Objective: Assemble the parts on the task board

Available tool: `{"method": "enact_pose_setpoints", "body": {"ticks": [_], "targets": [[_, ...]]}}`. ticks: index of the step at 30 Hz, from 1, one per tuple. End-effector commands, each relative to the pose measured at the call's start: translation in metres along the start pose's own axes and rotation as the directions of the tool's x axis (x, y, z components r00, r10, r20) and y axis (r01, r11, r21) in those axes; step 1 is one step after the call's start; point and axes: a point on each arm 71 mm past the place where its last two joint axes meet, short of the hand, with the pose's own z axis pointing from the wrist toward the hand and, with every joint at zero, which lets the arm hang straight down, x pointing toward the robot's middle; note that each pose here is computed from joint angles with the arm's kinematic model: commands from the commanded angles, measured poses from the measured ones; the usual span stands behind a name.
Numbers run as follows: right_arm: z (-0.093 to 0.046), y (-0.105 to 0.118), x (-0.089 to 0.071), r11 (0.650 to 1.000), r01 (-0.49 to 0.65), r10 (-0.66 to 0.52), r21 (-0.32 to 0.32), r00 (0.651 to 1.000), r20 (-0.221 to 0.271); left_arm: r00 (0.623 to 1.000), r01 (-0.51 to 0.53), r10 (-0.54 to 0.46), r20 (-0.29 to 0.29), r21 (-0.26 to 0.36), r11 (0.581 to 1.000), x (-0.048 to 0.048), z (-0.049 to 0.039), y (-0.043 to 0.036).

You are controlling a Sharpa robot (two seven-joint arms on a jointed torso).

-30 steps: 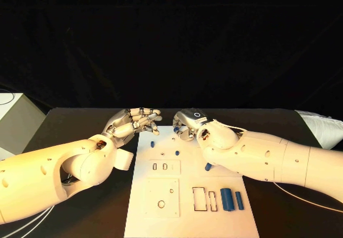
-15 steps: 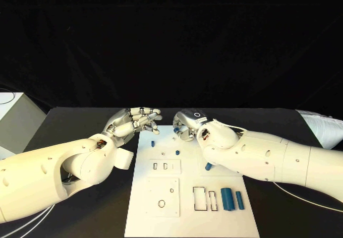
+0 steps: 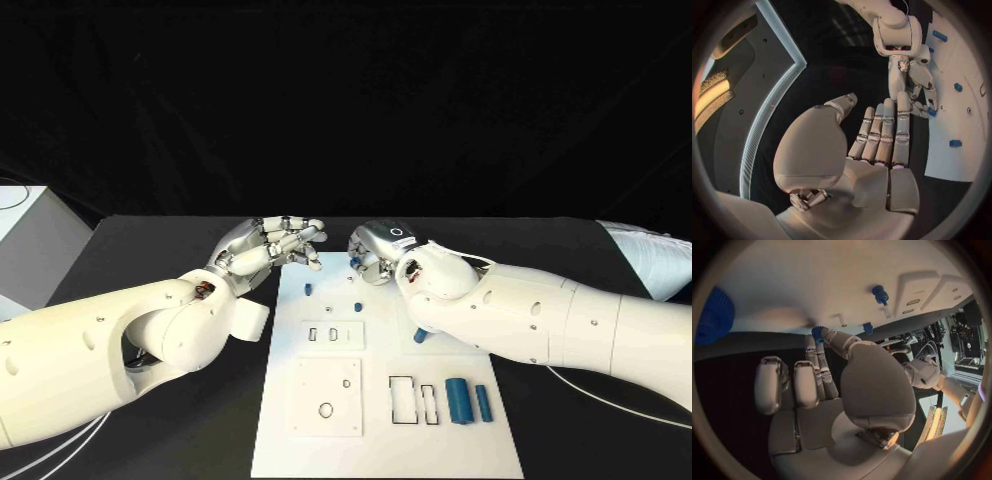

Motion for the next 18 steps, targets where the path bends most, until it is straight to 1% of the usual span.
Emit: {"method": "enact_pose_setpoints", "body": {"ticks": [1, 7, 12, 15, 18], "targets": [[0.0, 0.001, 0.002, 1.0, -0.007, 0.006, -0.016, 1.0, -0.018, 1.0, 0.009, -0.009, -0.014, 0.006, 1.0, 0.0017, 0.0005, -0.001], [0.0, 0.0, 0.002, 1.0, -0.018, 0.018, -0.019, 1.0, -0.008, 1.0, 0.009, -0.009, -0.013, 0.006, 1.0, 0.0013, 0.0004, -0.001], [-0.002, -0.001, 0.0, 0.999, -0.027, 0.027, -0.022, 1.0, 0.005, 1.0, 0.008, -0.008, -0.012, 0.005, 1.0, 0.0008, 0.0002, -0.0011], [-0.007, -0.004, -0.002, 0.999, -0.035, 0.035, -0.022, 0.999, 0.017, 1.0, 0.008, -0.008, -0.01, 0.005, 1.0, 0.0, 0.0001, -0.0011], [-0.015, -0.01, -0.005, 0.999, -0.046, 0.046, -0.015, 0.999, 0.028, 1.0, 0.006, -0.006, -0.007, 0.005, 1.0, -0.0015, -0.0002, -0.0011]]}}
